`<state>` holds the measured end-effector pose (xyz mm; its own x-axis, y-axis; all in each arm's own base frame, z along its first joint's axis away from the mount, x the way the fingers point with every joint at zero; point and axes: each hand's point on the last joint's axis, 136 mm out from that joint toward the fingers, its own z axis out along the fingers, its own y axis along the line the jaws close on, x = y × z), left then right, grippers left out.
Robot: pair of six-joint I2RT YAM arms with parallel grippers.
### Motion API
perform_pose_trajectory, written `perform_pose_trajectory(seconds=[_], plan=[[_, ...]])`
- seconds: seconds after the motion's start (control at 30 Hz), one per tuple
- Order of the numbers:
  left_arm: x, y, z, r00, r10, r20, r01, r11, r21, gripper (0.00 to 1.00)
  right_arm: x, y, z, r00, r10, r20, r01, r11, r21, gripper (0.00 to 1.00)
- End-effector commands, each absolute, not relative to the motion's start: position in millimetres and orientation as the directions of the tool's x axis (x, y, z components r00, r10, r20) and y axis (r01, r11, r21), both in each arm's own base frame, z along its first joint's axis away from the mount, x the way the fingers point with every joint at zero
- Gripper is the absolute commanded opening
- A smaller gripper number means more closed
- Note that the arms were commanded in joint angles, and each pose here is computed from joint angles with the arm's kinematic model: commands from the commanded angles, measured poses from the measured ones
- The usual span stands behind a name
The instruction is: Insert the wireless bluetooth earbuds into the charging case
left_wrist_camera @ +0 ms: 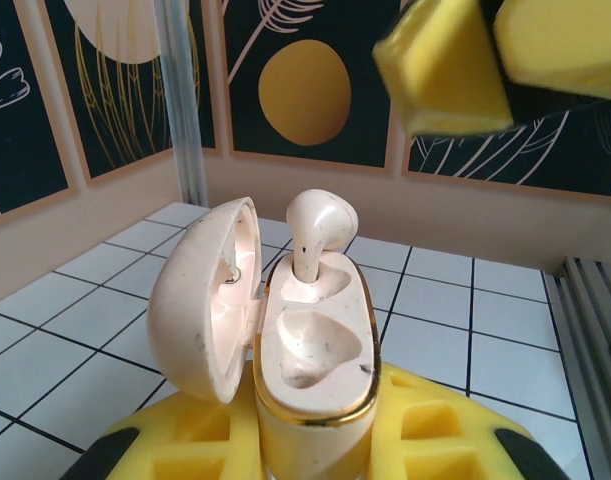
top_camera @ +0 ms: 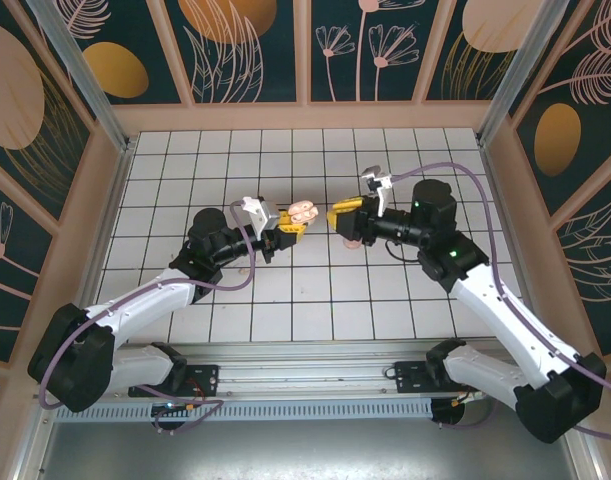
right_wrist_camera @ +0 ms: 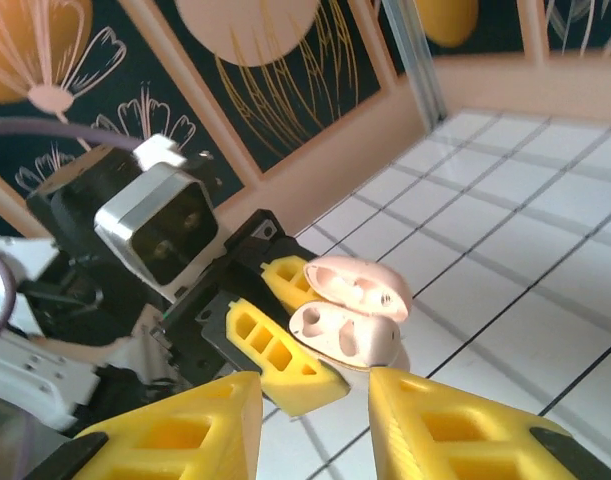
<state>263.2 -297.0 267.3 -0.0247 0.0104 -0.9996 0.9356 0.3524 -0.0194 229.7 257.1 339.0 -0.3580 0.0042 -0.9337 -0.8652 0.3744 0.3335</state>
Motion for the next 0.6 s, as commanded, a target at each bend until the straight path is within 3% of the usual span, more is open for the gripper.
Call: perform_pose_trajectory(seconds=[0.0, 0.07, 0.27, 0.57], plan=[[257, -298, 291, 0.05, -0.024, -0.998, 0.944, 0.328, 0.039, 0.15, 219, 251, 345, 0.009, -0.082, -0.997, -0.935, 0.354, -0.038, 0.35], [257, -298, 291, 0.052, -0.023, -0.998, 0.944, 0.329, 0.042, 0.15, 217, 250, 342, 0.117, -0.115, -0.986, -0.927, 0.343, -0.15, 0.35], [256, -299, 292, 0.055, -0.023, -0.998, 0.947, 0.319, 0.045, 0.15, 230, 256, 334, 0.222, -0.177, -0.959, -0.911, 0.314, -0.269, 0.32], [257, -300, 293, 0.057, -0.021, -0.998, 0.946, 0.321, 0.047, 0.15, 242, 269, 329, 0.237, -0.163, -0.958, -0.922, 0.273, -0.274, 0.3]])
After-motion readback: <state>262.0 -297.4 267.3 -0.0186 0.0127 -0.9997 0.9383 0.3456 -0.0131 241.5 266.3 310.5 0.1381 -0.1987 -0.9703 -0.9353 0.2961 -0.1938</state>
